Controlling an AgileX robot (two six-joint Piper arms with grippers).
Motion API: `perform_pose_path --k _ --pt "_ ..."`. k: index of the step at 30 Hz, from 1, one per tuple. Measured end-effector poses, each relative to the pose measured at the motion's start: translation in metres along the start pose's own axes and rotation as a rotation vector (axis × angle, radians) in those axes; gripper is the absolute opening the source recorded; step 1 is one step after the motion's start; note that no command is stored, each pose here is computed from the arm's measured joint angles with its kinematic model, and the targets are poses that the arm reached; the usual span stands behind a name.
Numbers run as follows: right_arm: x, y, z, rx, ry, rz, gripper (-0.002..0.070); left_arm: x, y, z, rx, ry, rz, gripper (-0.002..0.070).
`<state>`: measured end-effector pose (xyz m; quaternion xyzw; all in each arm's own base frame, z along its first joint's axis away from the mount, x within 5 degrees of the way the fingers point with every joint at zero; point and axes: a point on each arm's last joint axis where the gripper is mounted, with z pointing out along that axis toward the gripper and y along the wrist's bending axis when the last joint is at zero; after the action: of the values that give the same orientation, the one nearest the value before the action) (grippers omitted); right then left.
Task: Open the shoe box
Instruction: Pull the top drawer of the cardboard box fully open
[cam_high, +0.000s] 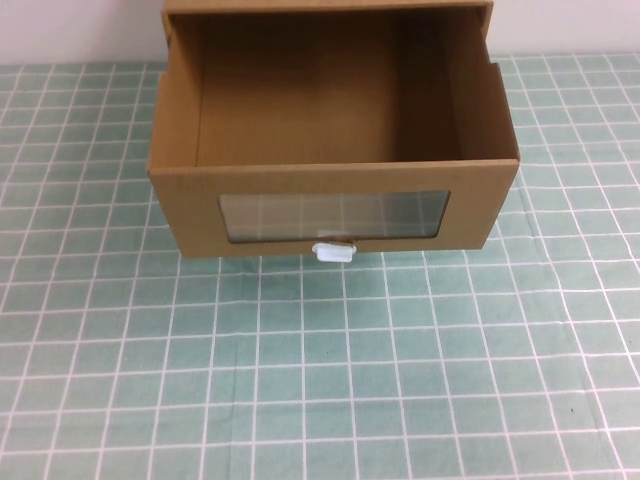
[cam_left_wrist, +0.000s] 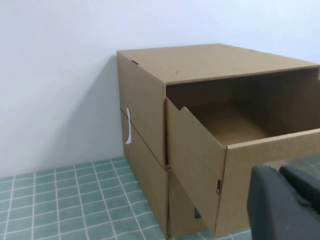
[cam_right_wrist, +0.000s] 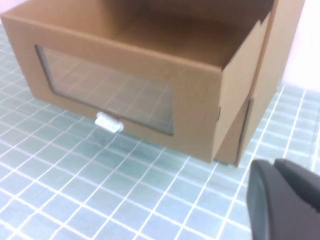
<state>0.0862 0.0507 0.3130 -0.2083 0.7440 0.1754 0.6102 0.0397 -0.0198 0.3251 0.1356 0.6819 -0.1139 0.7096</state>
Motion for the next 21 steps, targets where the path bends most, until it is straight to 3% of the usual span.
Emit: perform_pose_path --k 13,17,21 --pt "0.014 0.009 -0.001 -0.095 0.137 0.014 -0.0013 0.000 0.000 0.000 -0.003 -0.006 -0.001 -0.0005" --pt "0.018 0.011 -0.002 -0.122 0.177 0.013 -0.0013 0.018 0.001 0.006 -0.013 0.027 0.001 -0.0005" --pt "0.021 0.013 -0.002 -0.146 0.212 0.013 -0.0013 0.053 0.006 0.015 -0.060 0.081 0.123 -0.0005"
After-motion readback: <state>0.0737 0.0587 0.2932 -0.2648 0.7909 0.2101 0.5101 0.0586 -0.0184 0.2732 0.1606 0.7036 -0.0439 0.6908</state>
